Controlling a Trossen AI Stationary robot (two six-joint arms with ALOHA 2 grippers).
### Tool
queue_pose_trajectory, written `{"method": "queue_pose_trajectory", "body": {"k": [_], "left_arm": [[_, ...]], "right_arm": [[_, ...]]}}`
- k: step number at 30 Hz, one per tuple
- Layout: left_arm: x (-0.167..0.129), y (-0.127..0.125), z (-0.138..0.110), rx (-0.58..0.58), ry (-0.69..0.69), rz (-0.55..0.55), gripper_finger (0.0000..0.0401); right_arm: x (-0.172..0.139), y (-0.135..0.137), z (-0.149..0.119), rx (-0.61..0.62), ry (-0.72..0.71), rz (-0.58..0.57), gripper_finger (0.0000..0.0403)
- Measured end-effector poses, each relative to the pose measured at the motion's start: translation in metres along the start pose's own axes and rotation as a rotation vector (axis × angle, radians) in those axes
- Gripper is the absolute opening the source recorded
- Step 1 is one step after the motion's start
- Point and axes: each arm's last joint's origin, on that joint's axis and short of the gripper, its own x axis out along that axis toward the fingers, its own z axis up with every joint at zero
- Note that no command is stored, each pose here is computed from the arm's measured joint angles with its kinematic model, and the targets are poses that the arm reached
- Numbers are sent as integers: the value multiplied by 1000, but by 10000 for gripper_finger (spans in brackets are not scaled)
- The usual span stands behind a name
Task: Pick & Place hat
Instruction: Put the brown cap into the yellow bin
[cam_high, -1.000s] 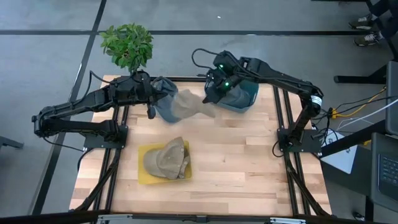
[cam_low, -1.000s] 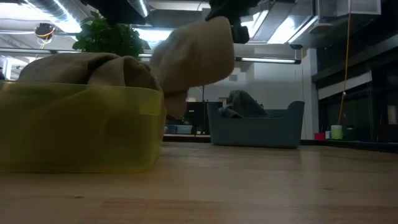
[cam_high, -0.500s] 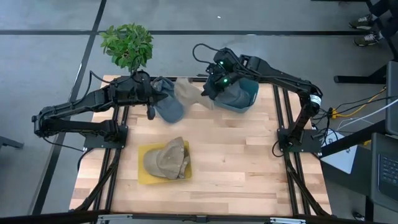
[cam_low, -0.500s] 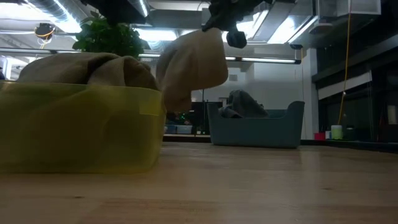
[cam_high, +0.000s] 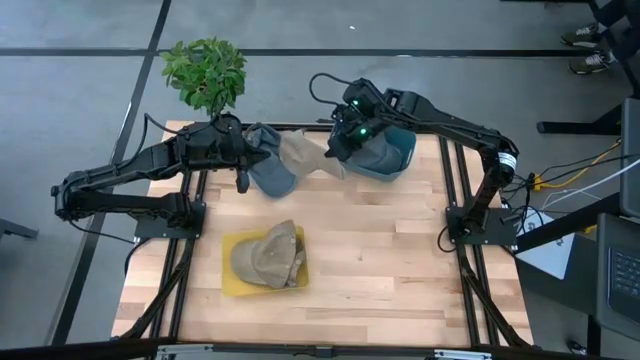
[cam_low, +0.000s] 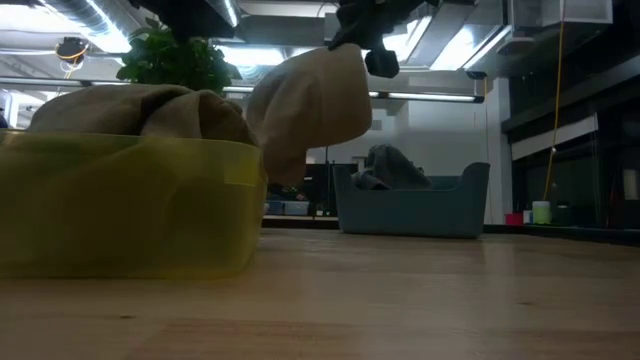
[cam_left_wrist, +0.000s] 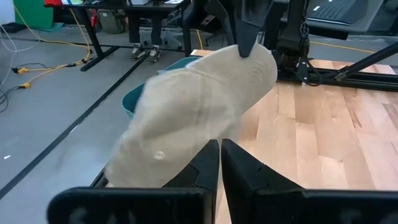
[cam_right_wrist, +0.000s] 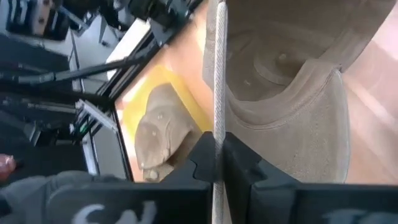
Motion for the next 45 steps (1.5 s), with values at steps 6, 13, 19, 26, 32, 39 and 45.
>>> {"method": "queue_pose_trajectory", "body": {"k": [6,13,19,26,32,39,45], "left_arm": [[0,-1,-4,-60,43,-23,60],[-1,-2,-16,-176,171,-39,146],[-1,-2,-15,-194,158,-40,213],[0,0,-4,-158,42,7,264],[0,3,-3,-94,25,106,276],[4,5,-4,-71,39,179,275],[9,6,-4,-65,52,231,274]], "right_arm": [[-4,-4,-2,-13,33,4,15],[-18,2,-4,-51,-12,-12,15],[-33,13,0,-58,-104,33,15],[-39,21,2,-93,-148,96,16],[-38,29,4,-130,-169,161,16],[-40,33,7,-157,-189,220,16],[-39,35,7,-174,-187,241,16]]}}
